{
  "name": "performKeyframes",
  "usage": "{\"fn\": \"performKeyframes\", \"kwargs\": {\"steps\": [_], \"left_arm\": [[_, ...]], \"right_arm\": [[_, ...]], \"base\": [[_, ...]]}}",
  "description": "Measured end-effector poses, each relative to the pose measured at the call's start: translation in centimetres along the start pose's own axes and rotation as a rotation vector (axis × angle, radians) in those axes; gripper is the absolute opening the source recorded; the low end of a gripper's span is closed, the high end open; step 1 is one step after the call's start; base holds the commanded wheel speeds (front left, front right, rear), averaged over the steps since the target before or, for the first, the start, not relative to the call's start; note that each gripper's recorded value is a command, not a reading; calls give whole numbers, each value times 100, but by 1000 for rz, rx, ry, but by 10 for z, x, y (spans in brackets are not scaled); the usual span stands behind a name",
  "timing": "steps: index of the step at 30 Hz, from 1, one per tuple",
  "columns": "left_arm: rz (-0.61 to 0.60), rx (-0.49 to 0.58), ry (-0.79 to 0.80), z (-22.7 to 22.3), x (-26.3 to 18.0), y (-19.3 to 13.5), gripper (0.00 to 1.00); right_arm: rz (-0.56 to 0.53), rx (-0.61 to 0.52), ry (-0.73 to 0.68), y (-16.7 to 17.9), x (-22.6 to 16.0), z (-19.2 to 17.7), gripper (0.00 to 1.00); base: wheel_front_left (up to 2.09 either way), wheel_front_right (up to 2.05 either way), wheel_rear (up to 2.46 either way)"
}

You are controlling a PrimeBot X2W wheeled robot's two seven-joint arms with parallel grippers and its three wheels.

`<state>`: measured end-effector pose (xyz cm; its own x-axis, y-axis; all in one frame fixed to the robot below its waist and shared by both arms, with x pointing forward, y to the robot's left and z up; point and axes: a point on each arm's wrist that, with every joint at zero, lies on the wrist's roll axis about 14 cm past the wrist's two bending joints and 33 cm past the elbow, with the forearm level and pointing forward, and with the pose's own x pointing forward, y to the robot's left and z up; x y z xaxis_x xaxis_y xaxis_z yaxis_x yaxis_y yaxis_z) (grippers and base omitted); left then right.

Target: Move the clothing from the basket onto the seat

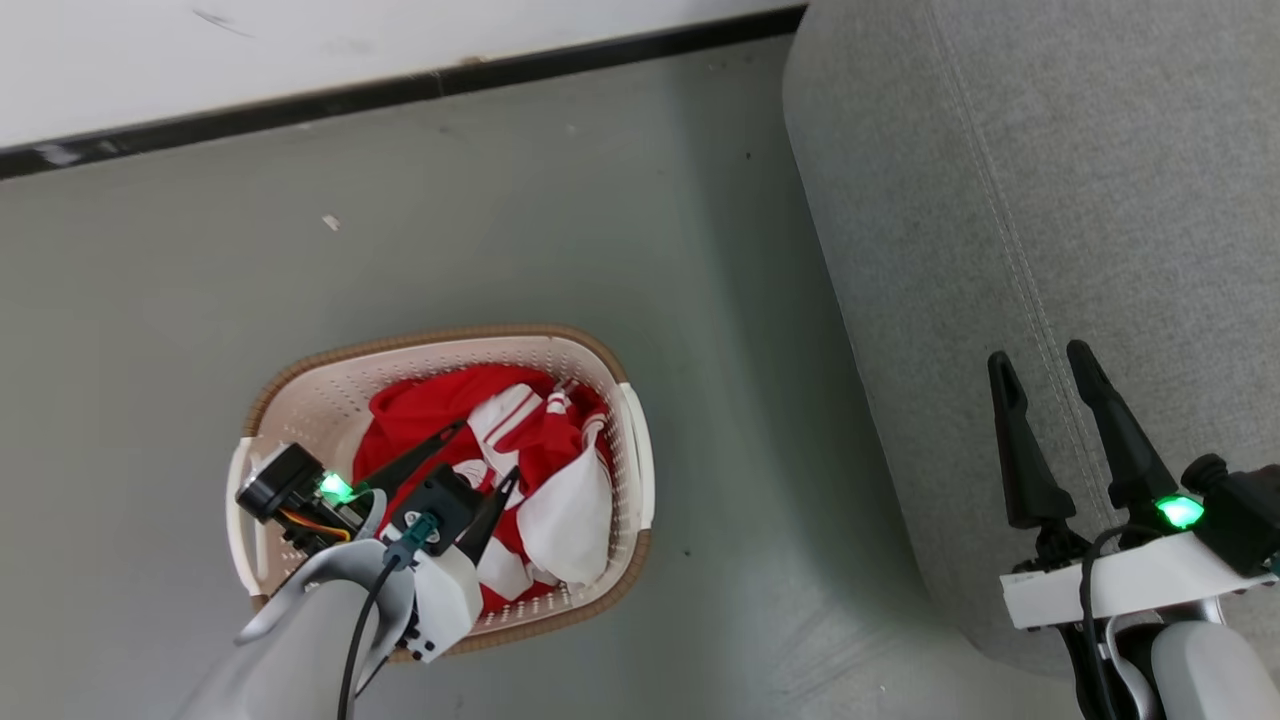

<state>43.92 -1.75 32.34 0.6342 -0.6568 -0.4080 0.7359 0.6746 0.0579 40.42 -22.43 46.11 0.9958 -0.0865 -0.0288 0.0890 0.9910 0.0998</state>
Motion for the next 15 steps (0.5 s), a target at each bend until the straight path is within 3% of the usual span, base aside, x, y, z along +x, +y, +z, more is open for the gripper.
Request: {"fn": "performKeyframes", "kwargs": {"steps": [15], "left_arm": [[-114, 21, 119, -61, 47, -7, 100]], "right_arm": [[-24, -31, 3, -12, 28, -9, 100]], "base": [[0, 0, 0]]}}
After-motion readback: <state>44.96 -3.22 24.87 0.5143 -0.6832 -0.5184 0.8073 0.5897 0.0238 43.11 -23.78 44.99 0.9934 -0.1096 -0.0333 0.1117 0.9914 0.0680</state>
